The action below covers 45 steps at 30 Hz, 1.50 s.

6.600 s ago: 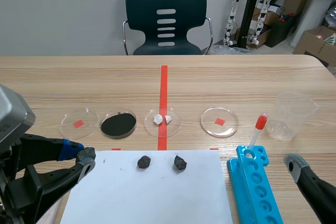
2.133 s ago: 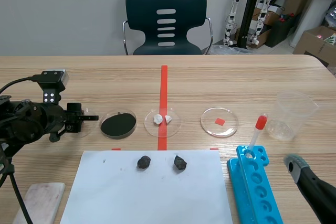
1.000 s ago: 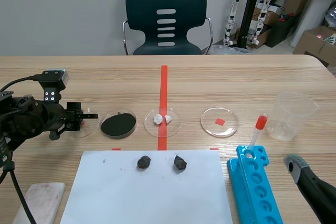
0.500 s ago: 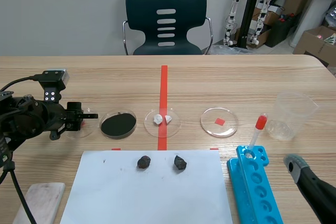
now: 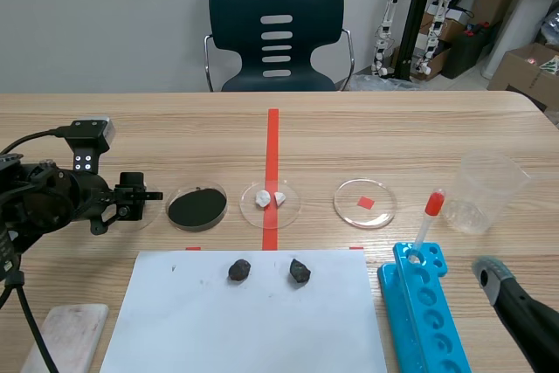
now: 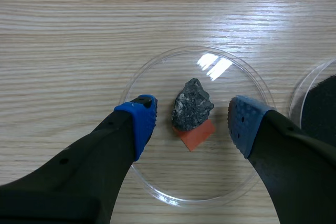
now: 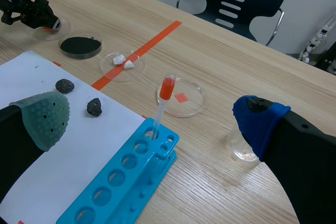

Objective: Put the mineral in the empty petri dish

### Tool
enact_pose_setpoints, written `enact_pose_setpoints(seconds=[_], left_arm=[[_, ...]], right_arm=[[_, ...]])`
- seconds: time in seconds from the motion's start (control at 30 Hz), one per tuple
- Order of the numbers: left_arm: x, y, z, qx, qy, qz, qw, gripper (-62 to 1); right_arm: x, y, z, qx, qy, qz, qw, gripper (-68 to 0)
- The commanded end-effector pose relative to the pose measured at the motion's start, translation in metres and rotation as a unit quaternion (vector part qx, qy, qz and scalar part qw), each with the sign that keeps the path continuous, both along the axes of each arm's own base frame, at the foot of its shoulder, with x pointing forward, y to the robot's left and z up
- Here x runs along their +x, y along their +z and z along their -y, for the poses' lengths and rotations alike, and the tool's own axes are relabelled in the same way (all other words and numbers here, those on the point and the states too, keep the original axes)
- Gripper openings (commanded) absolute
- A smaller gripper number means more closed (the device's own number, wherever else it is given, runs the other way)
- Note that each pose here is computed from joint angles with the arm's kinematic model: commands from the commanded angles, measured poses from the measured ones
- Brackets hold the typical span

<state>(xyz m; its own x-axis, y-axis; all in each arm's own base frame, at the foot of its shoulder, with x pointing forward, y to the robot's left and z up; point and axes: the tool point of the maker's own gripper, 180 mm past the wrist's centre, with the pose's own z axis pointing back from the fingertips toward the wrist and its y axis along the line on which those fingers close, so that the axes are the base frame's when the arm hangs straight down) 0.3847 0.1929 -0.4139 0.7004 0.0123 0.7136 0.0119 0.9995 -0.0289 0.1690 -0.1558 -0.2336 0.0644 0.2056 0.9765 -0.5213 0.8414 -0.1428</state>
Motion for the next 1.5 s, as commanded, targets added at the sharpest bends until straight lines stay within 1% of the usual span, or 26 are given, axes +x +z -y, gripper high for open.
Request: enact_pose_setpoints(seconds=[0.0, 0.27, 0.6, 0.67, 0.8, 1.47], left_arm=[[0.01, 0.012, -0.001, 0.0, 0.0, 0.023, 0.9997, -28.8], [0.011, 0.017, -0.006, 0.006, 0.0, 0.032, 0.9995, -23.3], [0.009, 0.037, 0.0, 0.012, -0.015, 0.075, 0.997, -22.7], [0.008, 0.04, 0.001, 0.012, -0.017, 0.082, 0.9964, -16.6], [0.006, 0.041, 0.003, 0.013, -0.019, 0.088, 0.9958, 0.9], [0.004, 0.041, 0.001, 0.014, -0.018, 0.089, 0.9958, 1.4]], right_arm=[[0.004, 0.009, -0.002, 0.005, 0.004, 0.015, 0.9999, 0.4], [0.004, 0.009, -0.002, 0.005, 0.004, 0.015, 0.9999, 0.4], [0.004, 0.008, -0.002, 0.005, 0.004, 0.015, 0.9999, 0.4], [0.004, 0.008, -0.002, 0.004, 0.004, 0.013, 0.9999, 0.4], [0.004, 0.007, -0.002, 0.003, 0.004, 0.012, 0.9999, 0.4], [0.004, 0.007, -0.002, 0.002, 0.004, 0.01, 0.9999, 0.4]])
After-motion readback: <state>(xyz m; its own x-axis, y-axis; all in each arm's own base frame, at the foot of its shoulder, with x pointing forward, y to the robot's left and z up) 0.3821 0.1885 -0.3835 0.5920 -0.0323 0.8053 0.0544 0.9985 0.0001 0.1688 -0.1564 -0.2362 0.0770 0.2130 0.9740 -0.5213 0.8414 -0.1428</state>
